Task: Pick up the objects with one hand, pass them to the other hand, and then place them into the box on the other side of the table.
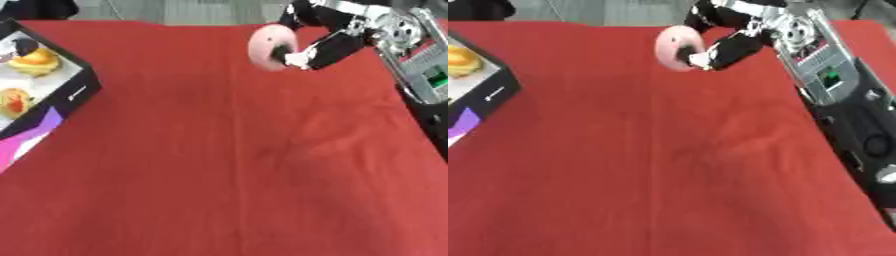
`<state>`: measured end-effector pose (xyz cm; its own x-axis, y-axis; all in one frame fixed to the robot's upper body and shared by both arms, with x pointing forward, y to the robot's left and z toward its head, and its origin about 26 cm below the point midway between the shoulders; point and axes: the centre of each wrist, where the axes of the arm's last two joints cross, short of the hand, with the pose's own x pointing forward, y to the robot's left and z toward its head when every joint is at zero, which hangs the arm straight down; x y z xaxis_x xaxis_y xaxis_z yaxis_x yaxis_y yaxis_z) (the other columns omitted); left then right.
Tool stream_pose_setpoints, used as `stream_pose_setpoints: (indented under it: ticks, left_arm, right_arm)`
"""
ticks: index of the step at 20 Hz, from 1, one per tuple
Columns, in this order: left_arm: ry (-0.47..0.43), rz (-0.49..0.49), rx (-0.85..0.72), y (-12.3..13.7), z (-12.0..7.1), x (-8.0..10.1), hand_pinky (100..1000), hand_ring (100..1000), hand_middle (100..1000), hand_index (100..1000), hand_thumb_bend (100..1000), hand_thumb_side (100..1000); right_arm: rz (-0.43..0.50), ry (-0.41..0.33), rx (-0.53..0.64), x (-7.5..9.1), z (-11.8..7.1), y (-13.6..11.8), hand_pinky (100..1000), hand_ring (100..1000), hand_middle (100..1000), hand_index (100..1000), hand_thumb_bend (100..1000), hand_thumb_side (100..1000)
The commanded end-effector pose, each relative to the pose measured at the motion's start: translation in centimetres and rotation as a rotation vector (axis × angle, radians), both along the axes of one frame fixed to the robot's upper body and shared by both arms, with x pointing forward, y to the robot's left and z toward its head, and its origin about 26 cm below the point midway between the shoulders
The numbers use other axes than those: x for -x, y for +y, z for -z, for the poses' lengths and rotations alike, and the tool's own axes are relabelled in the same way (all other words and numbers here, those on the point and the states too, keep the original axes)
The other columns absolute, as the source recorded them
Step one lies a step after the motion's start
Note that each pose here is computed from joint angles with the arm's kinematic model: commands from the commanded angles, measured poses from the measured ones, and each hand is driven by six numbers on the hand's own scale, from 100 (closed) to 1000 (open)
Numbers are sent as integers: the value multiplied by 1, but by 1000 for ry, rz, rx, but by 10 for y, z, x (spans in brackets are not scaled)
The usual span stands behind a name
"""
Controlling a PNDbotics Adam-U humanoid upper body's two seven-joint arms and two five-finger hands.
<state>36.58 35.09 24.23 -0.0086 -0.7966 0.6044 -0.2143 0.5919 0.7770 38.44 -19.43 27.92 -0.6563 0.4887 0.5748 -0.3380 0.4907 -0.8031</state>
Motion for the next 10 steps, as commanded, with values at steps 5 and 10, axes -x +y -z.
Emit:
stream_pose_setpoints:
  ticks: [5, 10]
  left_arm:
    - [-37, 65, -52, -4, -29, 2, 876, 761, 719, 743, 847, 475]
    - [16, 180, -91, -11, -36, 1, 881, 777, 747, 769, 858, 455]
  right_arm:
    - [-54, -123, -229, 35, -12, 37, 867, 577, 473, 575, 182, 100]
    - [-92, -144, -259, 44, -4, 56, 857, 568, 475, 576, 176, 100]
